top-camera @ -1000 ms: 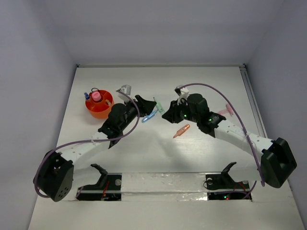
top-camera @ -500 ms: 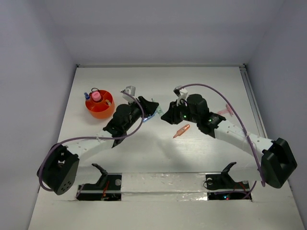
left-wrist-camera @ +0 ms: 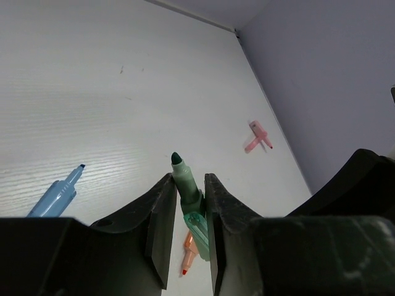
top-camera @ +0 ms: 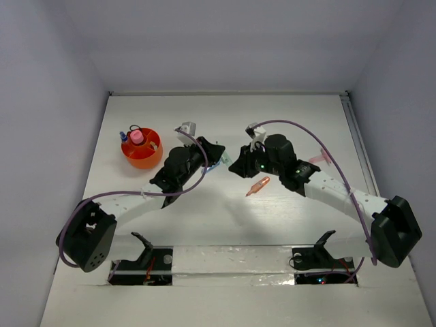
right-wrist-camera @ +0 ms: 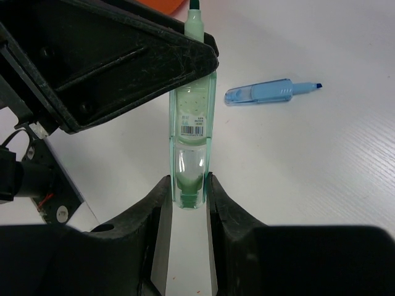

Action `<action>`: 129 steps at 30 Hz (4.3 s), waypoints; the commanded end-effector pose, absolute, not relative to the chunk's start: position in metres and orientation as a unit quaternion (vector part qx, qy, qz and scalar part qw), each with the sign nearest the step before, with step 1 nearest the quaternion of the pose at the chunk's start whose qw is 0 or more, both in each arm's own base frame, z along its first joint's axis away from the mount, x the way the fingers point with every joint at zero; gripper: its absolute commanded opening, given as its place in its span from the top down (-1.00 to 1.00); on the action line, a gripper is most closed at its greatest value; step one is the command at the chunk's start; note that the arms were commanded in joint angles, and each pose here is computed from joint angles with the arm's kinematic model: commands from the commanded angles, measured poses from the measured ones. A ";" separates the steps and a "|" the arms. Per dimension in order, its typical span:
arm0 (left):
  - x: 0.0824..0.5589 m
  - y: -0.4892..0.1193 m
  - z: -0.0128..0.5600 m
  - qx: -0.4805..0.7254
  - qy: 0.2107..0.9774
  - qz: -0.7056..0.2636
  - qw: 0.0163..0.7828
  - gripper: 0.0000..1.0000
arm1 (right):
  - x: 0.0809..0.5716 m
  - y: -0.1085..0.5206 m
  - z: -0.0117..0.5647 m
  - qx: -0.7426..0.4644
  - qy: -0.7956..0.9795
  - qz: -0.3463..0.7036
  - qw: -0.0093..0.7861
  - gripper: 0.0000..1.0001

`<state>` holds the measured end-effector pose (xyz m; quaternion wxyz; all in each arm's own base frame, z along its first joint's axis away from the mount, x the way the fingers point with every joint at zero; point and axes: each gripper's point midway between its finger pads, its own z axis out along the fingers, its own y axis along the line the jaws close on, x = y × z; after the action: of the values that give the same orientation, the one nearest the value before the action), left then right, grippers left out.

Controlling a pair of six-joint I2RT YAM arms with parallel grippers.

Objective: Sort the stationery into containers
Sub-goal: Close the pen cap on the pen.

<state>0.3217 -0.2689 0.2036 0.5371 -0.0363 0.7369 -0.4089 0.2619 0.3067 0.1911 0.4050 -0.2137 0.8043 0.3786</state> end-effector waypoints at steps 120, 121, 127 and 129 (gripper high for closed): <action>0.257 -0.254 0.300 0.144 0.615 -0.391 0.669 0.63 | 0.232 0.311 0.298 -0.249 0.776 0.481 0.324 1.00; 0.256 -0.255 0.300 0.147 0.615 -0.395 0.667 0.64 | 0.232 0.312 0.297 -0.249 0.776 0.481 0.323 1.00; 0.254 -0.255 0.297 0.148 0.614 -0.399 0.664 0.92 | 0.235 0.308 0.296 -0.242 0.779 0.477 0.327 1.00; 0.254 -0.254 0.295 0.146 0.618 -0.398 0.663 1.00 | 0.236 0.306 0.299 -0.239 0.780 0.472 0.334 1.00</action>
<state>0.2581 -0.2519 0.2558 0.6346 0.1495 0.6631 -0.3678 0.2351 0.3092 0.2785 0.3020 -0.2360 0.7990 0.4635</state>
